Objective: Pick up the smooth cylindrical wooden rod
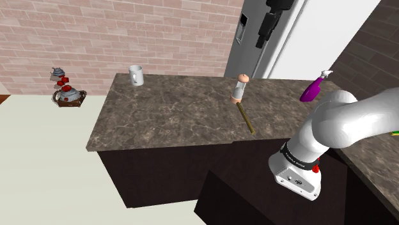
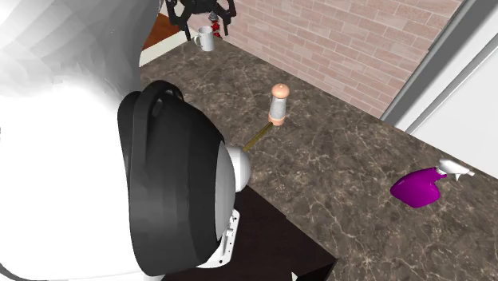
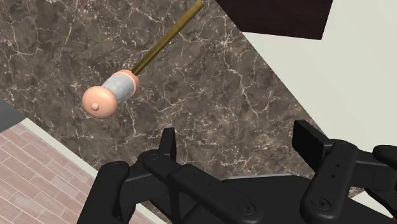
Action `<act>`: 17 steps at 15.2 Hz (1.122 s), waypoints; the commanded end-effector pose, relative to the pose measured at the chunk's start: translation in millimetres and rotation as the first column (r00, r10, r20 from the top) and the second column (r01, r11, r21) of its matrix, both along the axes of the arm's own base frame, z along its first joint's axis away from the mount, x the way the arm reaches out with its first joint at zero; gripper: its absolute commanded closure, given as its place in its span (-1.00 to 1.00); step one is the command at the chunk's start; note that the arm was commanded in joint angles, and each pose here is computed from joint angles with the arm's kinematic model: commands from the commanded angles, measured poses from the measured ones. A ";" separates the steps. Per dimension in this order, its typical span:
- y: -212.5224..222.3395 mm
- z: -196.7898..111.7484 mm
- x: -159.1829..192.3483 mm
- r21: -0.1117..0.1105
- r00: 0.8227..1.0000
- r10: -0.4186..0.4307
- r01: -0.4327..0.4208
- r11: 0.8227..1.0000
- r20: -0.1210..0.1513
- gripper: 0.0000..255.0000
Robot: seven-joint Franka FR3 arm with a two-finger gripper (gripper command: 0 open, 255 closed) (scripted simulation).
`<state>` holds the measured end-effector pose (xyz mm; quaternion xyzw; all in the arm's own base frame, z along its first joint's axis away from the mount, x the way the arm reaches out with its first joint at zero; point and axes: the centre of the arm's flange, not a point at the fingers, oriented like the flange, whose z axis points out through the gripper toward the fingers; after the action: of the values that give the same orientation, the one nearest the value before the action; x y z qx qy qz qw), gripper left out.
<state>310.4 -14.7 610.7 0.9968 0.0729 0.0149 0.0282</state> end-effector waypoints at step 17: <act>-54.9 -202.1 -3.4 -0.028 0.903 -0.428 0.429 0.903 0.043 -1.00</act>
<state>309.6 -64.3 422.0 0.9896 -0.1333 0.0226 0.0492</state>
